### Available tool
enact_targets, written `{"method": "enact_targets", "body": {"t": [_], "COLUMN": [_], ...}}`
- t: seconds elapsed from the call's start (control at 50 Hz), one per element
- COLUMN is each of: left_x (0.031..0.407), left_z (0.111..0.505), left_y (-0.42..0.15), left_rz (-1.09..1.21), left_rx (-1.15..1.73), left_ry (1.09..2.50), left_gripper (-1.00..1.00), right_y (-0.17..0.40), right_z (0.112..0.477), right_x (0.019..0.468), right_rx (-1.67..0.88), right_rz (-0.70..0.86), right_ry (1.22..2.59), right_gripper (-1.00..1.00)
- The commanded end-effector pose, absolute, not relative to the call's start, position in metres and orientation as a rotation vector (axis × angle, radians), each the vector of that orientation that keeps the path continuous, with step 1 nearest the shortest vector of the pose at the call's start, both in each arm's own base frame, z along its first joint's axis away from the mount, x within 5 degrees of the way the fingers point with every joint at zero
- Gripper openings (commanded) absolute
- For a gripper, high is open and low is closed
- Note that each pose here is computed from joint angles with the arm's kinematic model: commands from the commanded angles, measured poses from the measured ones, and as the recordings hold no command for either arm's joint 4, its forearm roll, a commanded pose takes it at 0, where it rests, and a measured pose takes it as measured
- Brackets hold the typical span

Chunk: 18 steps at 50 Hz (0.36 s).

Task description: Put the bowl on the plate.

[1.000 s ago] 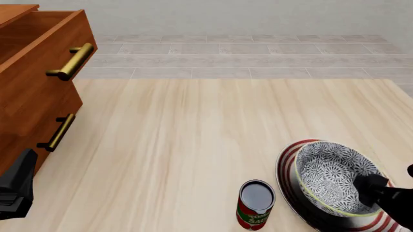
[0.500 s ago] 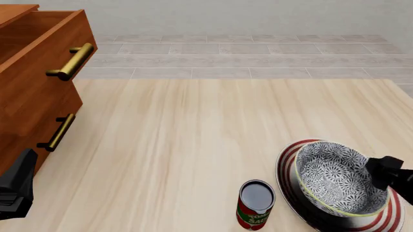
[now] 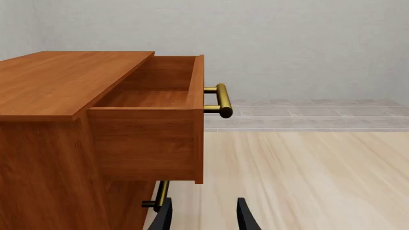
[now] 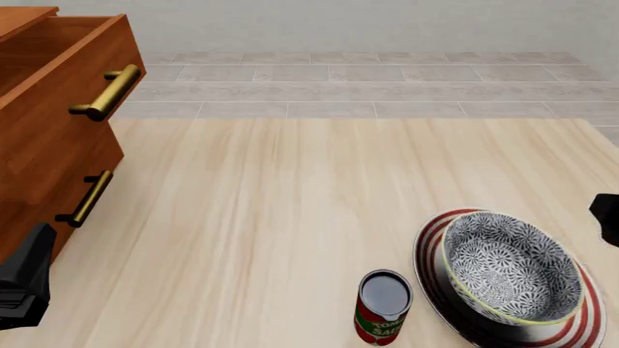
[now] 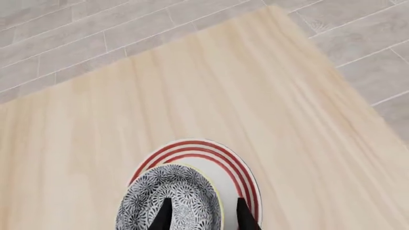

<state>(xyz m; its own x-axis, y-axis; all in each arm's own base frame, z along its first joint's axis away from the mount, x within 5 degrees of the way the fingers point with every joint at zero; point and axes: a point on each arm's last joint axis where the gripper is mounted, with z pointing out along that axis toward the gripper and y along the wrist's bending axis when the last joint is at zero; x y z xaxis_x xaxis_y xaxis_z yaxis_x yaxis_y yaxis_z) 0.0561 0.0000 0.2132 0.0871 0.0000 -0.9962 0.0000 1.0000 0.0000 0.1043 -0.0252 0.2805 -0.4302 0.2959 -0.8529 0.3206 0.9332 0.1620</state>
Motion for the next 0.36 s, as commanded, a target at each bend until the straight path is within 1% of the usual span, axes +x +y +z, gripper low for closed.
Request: {"method": "enact_targets", "body": {"t": [0.02, 0.14, 0.28, 0.36], "left_x": [0.056, 0.056, 0.056, 0.056], "left_z": [0.213, 0.213, 0.213, 0.213], "left_y": [0.000, 0.000, 0.000, 0.000], "left_rz": [0.000, 0.000, 0.000, 0.000], "left_rx": [0.000, 0.000, 0.000, 0.000], "left_ry": [1.484, 1.484, 1.484, 1.484], "left_gripper": [1.00, 1.00, 1.00, 1.00], "right_y": [-0.024, -0.024, -0.019, -0.018], "right_z": [0.313, 0.324, 0.357, 0.365], "right_x": [0.095, 0.096, 0.094, 0.093], "right_rx": [0.408, 0.393, 0.323, 0.303], "right_rz": [-0.053, -0.055, -0.050, -0.049], "right_ry": [1.992, 1.976, 1.929, 1.919], "right_gripper": [1.00, 1.00, 1.00, 1.00]}}
